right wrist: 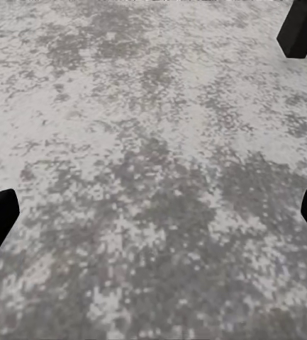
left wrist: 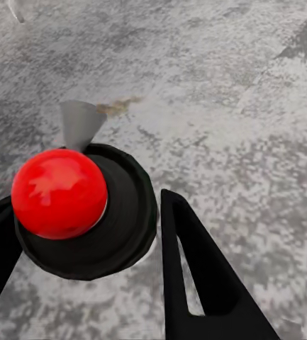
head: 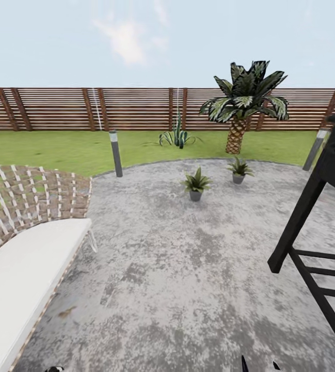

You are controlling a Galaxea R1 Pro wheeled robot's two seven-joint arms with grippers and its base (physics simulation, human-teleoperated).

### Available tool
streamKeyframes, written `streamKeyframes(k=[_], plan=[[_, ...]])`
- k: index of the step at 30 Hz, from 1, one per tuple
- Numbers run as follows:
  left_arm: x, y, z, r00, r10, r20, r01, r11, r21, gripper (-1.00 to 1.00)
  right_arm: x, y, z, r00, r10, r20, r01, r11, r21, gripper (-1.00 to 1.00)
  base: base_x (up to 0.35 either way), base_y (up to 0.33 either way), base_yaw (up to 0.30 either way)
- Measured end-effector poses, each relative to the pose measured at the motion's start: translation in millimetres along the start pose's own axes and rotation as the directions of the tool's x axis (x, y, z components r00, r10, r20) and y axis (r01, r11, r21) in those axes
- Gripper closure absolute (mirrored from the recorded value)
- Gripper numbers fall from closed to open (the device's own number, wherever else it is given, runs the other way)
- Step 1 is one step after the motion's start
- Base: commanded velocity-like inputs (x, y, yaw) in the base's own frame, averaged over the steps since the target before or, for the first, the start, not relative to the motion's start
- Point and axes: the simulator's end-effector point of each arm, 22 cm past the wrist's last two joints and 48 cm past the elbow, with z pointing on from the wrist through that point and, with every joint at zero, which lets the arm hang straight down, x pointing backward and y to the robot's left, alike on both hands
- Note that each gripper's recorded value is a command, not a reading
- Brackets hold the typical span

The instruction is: Pick up the pesticide atomizer in the garden and spray insectifuge to fully cover both potted plants in the garden.

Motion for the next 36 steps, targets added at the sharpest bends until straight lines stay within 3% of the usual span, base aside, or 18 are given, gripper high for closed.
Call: streamKeyframes(k=[36], plan=[[1.3, 0.1, -0.1, 1.0, 0.001, -0.003, -0.001, 1.0, 0.0, 1.0, 0.9, -3.8, 0.3, 1.0, -0.02, -0.002, 0.02, 1.0, -0.007, -1.0, 0.337, 0.0, -0.019]])
